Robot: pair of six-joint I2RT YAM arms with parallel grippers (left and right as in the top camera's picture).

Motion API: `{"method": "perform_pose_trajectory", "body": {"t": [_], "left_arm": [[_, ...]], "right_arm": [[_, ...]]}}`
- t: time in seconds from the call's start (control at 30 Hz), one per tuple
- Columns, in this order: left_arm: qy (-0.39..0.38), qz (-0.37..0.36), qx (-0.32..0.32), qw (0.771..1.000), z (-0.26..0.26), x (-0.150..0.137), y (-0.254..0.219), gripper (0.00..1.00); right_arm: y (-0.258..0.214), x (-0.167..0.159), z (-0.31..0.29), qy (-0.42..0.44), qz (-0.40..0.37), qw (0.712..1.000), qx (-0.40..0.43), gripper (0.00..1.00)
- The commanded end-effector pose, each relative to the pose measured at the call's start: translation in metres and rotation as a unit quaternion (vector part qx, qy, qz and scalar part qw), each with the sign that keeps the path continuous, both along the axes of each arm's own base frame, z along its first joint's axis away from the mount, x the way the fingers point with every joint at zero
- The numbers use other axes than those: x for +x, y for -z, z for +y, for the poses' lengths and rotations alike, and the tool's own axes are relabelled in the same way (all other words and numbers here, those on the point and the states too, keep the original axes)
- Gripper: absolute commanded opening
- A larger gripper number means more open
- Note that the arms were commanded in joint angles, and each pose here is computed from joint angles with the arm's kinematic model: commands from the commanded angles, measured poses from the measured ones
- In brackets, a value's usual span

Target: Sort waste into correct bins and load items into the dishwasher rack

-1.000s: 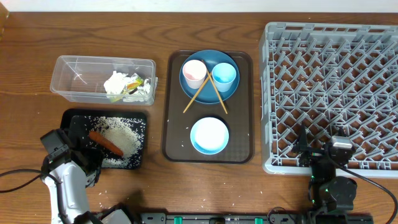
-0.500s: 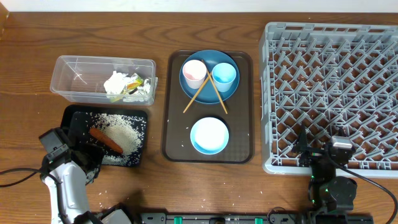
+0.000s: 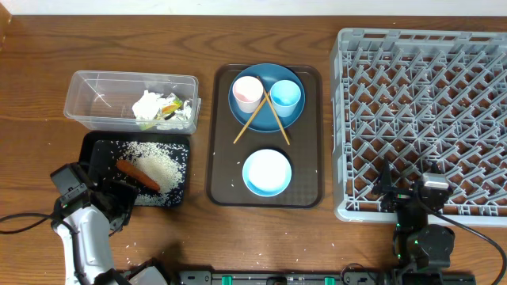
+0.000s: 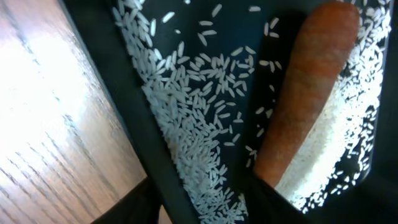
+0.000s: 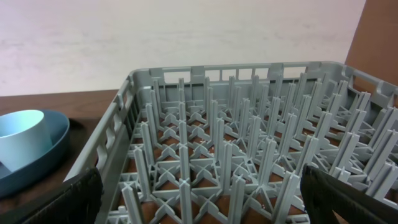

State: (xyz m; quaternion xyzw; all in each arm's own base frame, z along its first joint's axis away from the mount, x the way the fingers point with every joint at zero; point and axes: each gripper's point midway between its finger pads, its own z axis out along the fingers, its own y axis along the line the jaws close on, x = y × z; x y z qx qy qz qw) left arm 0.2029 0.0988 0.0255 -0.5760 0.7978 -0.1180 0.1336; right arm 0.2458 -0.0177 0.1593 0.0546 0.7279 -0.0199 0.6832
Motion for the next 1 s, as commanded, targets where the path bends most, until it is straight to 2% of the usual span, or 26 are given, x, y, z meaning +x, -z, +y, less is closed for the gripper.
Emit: {"method": "perform_pose_trajectory", "body": {"t": [0.0,0.03,0.1,0.37,0.53,0.77,0.97], "left_arm": [[0.003,-0.001,-0.006,1.0,-0.002,0.0,0.0,0.59],[0.003,-0.001,-0.004,1.0,-0.001,0.0,0.0,0.65],[0.003,0.001,-0.002,1.0,0.0,0.0,-0.001,0.7],[0.025,-0.015,0.018,0.999,0.006,0.007,-0.032,0.78],[0.037,-0.044,0.028,0.998,0.003,0.012,-0.063,0.79],[0.154,-0.156,-0.006,0.976,-0.036,0.038,-0.107,0.78],[0.245,-0.175,-0.017,0.954,-0.079,0.052,-0.119,0.78]], "right_arm": [[0.002,0.0,0.002,-0.003,0.003,1.0,0.007,0.99],[0.002,0.0,0.002,-0.003,0.003,1.0,0.007,0.99],[0.002,0.0,0.002,-0.003,0.003,1.0,0.007,0.99],[0.002,0.0,0.002,-0.003,0.003,1.0,0.007,0.99],[0.002,0.0,0.002,-0.003,0.003,1.0,0.007,0.99],[0.002,0.0,0.002,-0.003,0.003,1.0,0.007,0.99],[0.002,0.0,0.002,-0.003,0.003,1.0,0.007,0.99]]}}
